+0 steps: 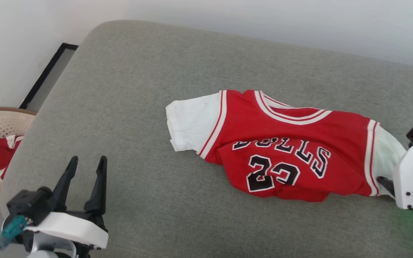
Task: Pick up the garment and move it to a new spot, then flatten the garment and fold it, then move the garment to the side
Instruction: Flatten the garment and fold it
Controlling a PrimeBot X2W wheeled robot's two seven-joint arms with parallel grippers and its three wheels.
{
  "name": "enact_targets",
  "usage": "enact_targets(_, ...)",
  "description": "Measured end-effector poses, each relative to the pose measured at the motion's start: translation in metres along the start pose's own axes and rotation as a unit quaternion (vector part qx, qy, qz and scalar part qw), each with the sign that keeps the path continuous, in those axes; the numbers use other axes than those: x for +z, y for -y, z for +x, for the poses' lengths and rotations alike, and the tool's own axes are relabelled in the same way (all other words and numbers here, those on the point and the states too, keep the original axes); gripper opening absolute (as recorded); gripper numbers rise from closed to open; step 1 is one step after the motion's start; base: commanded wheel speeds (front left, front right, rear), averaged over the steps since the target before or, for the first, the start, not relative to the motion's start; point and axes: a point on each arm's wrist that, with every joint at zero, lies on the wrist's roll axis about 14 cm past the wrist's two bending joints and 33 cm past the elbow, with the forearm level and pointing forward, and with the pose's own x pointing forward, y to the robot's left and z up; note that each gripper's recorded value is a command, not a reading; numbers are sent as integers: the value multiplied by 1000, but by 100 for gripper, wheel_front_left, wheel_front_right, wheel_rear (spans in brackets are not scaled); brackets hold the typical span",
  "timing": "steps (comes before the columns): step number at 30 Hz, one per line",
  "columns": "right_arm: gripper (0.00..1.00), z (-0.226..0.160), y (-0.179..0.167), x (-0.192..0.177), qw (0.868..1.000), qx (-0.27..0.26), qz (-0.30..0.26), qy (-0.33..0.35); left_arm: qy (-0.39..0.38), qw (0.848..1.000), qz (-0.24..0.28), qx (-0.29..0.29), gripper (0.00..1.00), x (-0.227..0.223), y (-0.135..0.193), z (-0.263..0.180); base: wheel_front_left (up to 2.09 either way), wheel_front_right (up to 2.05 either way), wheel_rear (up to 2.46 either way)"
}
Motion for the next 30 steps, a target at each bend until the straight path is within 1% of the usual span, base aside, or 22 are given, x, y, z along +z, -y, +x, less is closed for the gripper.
enact_targets(3, 100, -6, -2, 5, 1000, 2, 11, 19, -10, 1000, 3, -26, 100, 4, 7, 7, 0, 0, 0)
enact_targets(7, 100, -26, 0, 29, 996, -2, 19, 90, -32, 997, 14, -72, 100, 10, 21, 23, 0, 0, 0)
enact_targets(9, 100, -39, 3, 43, 990, -6, 29, 138, -46, 994, 13, -94, 100, 14, 28, 32, 0, 0, 0)
enact_targets(12, 100, -60, 4, 58, 977, -12, 45, 207, -63, 988, 35, -140, 100, 22, 44, 49, 0, 0, 0)
enact_targets(14, 100, -74, 3, 64, 967, -20, 53, 249, -78, 983, 45, -162, 100, 26, 53, 61, 0, 0, 0)
enact_targets(17, 100, -98, 6, 73, 946, -37, 62, 316, -112, 975, 56, -182, 100, 26, 60, 79, 0, 0, 0)
enact_targets(21, 100, -129, 9, 82, 911, -66, 76, 401, -169, 963, 63, -201, 100, 19, 71, 104, 0, 0, 0)
enact_targets(23, 100, -144, 14, 85, 889, -85, 89, 441, -201, 954, 72, -209, 100, 11, 76, 115, 0, 0, 0)
enact_targets(25, 100, -152, 17, 84, 873, -100, 98, 467, -230, 947, 73, -210, 100, 6, 81, 129, 0, 0, 0)
enact_targets(28, 100, -155, 19, 77, 858, -112, 110, 489, -287, 931, 88, -208, 100, -15, 83, 144, 0, 0, 0)
enact_targets(30, 100, -154, 22, 73, 853, -121, 115, 494, -324, 919, 97, -201, 100, -30, 82, 154, 0, 0, 0)
